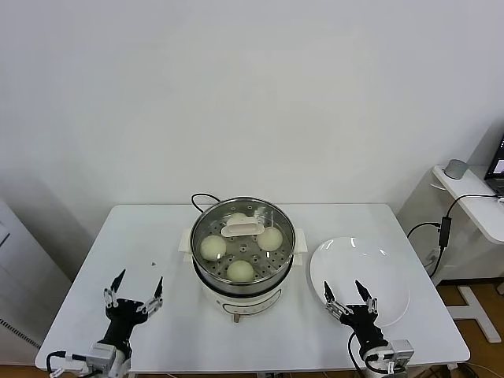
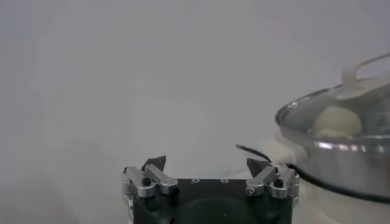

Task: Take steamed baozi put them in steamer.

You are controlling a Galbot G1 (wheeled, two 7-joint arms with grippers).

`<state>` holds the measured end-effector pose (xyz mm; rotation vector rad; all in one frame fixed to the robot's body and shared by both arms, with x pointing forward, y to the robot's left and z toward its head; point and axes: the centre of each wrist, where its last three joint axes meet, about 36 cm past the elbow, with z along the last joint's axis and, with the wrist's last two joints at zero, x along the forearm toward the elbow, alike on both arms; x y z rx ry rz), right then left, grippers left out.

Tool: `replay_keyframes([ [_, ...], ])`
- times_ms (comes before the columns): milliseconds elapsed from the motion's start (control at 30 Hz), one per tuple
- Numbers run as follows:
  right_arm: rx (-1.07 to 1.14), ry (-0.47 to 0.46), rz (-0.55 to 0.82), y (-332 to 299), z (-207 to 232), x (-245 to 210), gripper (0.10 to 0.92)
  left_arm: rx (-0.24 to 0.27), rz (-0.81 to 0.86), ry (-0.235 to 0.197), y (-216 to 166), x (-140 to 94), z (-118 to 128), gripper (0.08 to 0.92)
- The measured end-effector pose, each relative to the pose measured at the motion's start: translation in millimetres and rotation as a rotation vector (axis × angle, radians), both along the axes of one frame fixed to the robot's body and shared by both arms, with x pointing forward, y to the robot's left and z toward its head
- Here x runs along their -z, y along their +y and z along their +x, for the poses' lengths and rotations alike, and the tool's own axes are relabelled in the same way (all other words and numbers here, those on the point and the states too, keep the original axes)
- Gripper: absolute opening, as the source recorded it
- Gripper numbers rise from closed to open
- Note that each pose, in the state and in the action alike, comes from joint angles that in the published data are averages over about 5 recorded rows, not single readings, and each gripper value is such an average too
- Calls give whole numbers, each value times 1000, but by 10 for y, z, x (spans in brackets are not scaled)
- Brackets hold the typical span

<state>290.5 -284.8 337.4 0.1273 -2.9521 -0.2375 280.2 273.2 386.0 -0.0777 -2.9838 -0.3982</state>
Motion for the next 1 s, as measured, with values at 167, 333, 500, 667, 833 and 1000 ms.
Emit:
replay_keyframes([
  [167,-2,5,-4,10,-46,-23,823,13,-39,36,-32,22,-74,823],
  [333,-4,5,-4,21,-71,-38,823,21,-59,68,-33,27,-139,823],
  [500,-9,3,-15,7,-99,-75,823,33,-66,97,-18,18,-192,823],
  [667,-14,7,-28,-19,-136,-129,823,49,-74,115,-23,-15,-219,823],
  [833,-23,1,-30,-15,-142,-182,823,61,-81,126,-37,-56,-223,823],
  [1000,-31,2,-38,-6,-145,-230,823,68,-84,138,-47,-102,-235,823],
])
